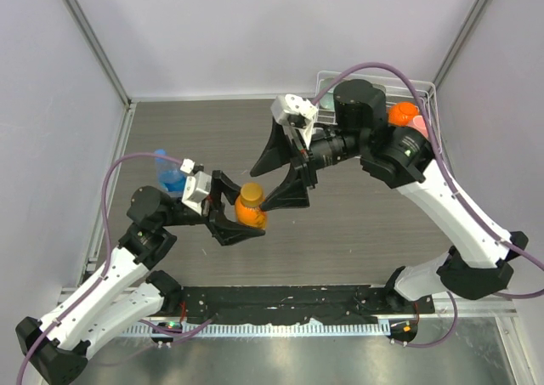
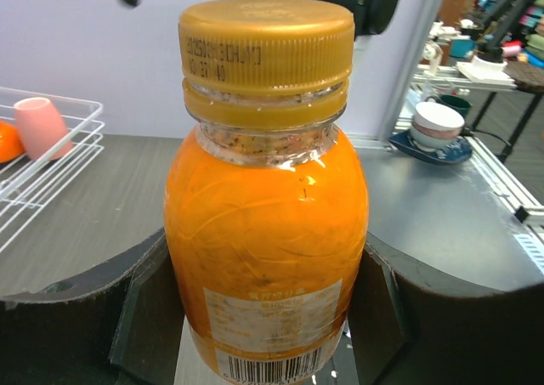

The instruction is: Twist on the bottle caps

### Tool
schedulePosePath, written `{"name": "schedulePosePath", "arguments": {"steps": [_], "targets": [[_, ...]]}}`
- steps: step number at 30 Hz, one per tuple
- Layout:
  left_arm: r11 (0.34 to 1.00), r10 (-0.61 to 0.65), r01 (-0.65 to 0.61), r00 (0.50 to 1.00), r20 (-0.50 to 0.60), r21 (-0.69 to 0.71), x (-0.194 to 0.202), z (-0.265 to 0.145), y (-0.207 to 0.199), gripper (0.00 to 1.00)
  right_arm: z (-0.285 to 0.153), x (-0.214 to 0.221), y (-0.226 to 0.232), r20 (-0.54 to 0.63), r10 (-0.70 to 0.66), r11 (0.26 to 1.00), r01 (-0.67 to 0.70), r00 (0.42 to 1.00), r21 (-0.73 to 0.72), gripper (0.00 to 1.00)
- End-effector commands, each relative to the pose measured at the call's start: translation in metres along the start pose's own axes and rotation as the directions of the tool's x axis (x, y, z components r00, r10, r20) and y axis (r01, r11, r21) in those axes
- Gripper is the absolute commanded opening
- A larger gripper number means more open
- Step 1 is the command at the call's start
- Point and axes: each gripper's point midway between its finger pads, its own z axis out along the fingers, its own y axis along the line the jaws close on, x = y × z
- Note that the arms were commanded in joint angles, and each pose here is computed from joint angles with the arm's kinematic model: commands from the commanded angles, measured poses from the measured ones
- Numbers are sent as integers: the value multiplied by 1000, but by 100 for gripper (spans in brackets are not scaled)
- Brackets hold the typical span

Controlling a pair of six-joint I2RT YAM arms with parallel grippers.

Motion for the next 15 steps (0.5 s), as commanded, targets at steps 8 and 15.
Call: {"name": "schedulePosePath", "arguments": {"steps": [8, 15], "targets": [[993, 32, -35, 999, 28, 111, -23, 0, -26, 0, 10, -21, 14, 120, -59, 981, 80, 991, -177, 78], [998, 40, -43, 997, 67, 53, -32, 1, -18, 0, 15, -13, 13, 128, -21, 978, 47, 992, -201, 75]]}}
